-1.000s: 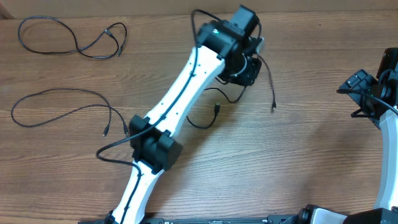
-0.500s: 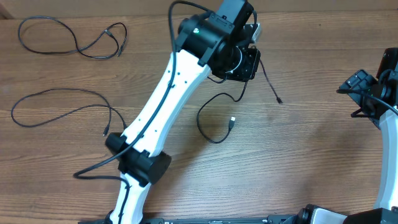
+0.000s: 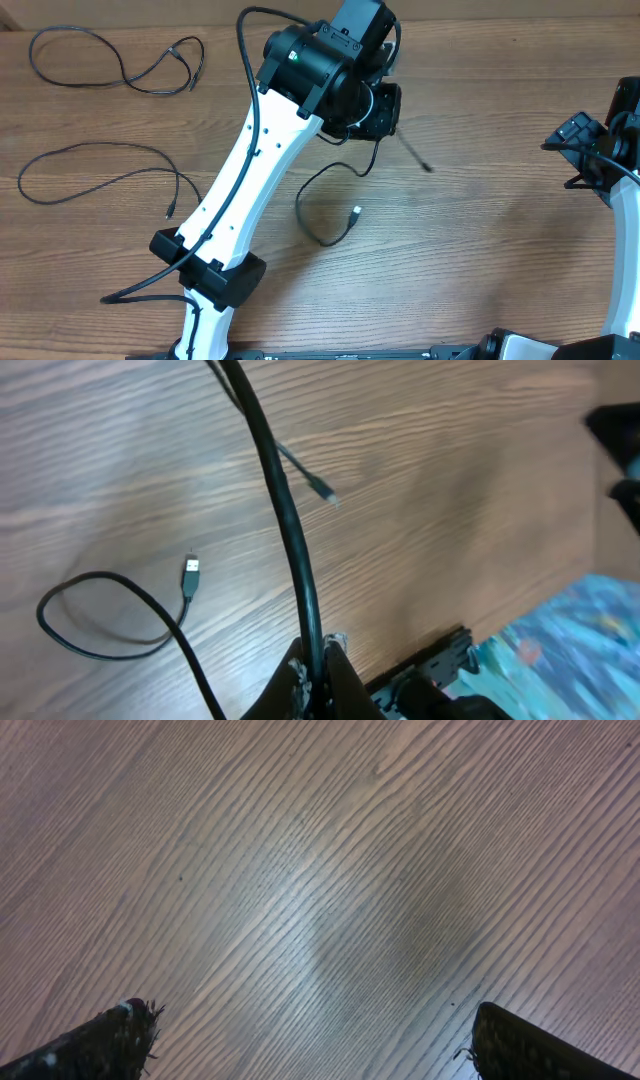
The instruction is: Untangle cables
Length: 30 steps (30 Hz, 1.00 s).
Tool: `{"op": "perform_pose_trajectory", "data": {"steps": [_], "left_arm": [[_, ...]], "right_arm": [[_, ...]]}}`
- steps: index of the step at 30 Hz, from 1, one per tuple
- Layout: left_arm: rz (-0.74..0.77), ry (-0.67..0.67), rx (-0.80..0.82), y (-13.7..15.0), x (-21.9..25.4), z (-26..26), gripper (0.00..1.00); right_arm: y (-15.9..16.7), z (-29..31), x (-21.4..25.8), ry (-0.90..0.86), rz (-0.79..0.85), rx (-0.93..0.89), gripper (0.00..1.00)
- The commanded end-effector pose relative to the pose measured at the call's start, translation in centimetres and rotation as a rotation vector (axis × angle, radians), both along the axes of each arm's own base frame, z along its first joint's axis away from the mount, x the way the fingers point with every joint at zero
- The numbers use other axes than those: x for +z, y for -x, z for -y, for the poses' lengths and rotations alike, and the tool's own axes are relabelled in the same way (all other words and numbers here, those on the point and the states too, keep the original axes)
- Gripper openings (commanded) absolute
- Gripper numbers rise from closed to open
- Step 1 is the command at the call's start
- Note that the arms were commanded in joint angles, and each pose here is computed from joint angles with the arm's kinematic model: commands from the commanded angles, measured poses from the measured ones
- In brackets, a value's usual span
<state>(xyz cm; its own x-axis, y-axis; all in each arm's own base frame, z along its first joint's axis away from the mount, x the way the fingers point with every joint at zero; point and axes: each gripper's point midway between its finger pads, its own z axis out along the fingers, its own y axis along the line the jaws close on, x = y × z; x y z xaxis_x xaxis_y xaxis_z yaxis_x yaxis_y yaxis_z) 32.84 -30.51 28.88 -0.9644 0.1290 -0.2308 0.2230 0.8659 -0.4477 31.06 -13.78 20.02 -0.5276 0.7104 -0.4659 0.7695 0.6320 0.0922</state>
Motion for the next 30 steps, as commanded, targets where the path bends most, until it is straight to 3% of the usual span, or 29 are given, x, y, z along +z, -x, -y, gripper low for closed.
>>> {"op": "perform_pose_trajectory", "data": {"steps": [1, 13, 20, 23, 30], "left_arm": [[-0.019, -0.007, 0.113, 0.3, 0.8, -0.6, 0.04], [-0.021, 0.093, 0.182, 1.5, 4.3, -1.3, 0.04], [0.187, -0.186, 0.365, -2.2, 3.1, -6.9, 0.04], [0.160, -0.271, 0.401, -2.3, 1.6, -8.0, 0.04], [0.031, -0.295, 0.351, -1.7, -2.3, -5.9, 0.04]], "right_arm": [[-0.4, 0.5, 1.2, 0.020, 0.030, -0.007, 1.00], [-0.4, 0.5, 1.3, 0.021, 0.031, -0.007, 1.00], [-0.4, 0.5, 1.3, 0.021, 0.031, -0.007, 1.00], [-0.4, 0.5, 1.3, 0.021, 0.031, -0.007, 1.00], [-0.4, 0.5, 1.3, 0.021, 0.031, -0.007, 1.00]]}}
